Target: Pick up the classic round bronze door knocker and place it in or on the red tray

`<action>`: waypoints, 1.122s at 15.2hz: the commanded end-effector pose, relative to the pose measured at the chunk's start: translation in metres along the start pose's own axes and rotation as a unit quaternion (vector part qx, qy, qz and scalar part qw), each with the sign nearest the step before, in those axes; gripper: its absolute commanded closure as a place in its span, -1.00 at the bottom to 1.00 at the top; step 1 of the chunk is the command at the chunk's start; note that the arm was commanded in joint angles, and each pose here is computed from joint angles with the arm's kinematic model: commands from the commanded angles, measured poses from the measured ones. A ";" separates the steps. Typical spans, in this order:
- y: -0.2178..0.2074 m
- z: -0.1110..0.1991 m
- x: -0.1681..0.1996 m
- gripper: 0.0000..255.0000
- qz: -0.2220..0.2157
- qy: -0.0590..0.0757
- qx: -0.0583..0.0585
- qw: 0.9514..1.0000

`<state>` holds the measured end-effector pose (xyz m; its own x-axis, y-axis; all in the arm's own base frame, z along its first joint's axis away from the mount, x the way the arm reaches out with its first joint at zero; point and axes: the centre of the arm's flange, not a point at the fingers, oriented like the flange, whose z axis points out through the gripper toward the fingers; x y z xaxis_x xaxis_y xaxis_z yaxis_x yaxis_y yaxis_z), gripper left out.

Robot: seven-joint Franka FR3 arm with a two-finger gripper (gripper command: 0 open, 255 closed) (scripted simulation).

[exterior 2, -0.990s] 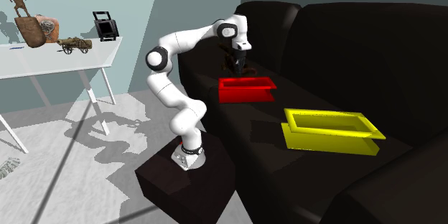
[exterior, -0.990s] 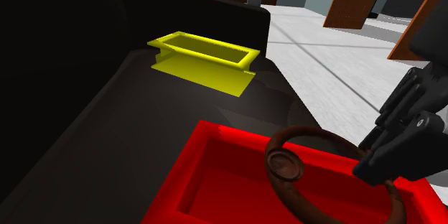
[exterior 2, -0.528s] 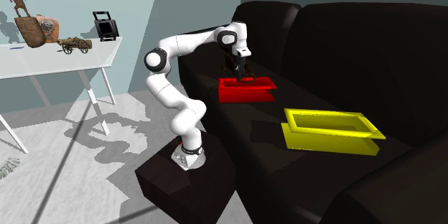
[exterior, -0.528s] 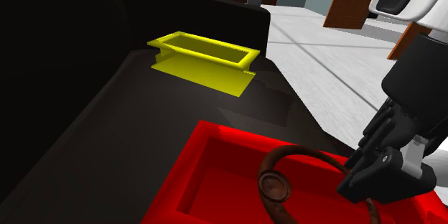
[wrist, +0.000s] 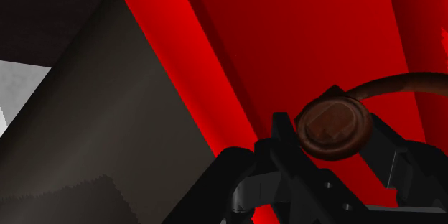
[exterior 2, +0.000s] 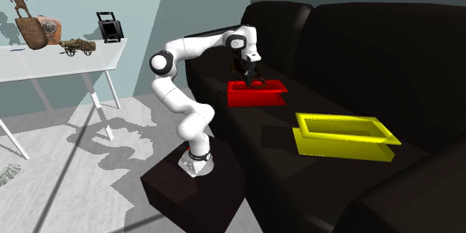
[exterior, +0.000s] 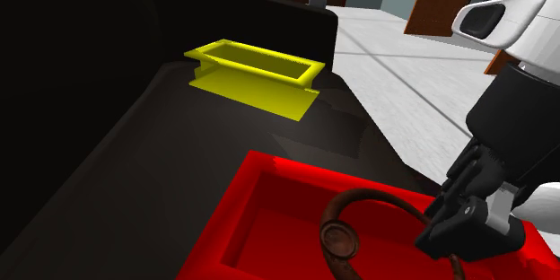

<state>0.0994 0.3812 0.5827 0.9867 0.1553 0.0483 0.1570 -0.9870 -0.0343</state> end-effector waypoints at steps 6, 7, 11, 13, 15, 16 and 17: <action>0.000 0.000 0.000 -1.00 0.000 0.000 0.000 1.000; 0.000 0.000 0.000 -1.00 0.000 0.000 0.000 1.000; 0.000 -0.040 0.000 -1.00 0.000 0.000 0.000 1.000; 0.000 -0.050 0.000 -1.00 0.000 0.000 0.000 1.000; 0.000 -0.050 0.000 -1.00 0.000 0.000 0.000 1.000; 0.000 -0.050 0.000 -1.00 0.000 0.000 0.000 1.000; 0.000 -0.050 0.000 -1.00 0.000 0.000 0.000 1.000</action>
<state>0.0972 0.3790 0.6322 0.9867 0.1553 0.0485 0.1570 -0.9870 -0.0346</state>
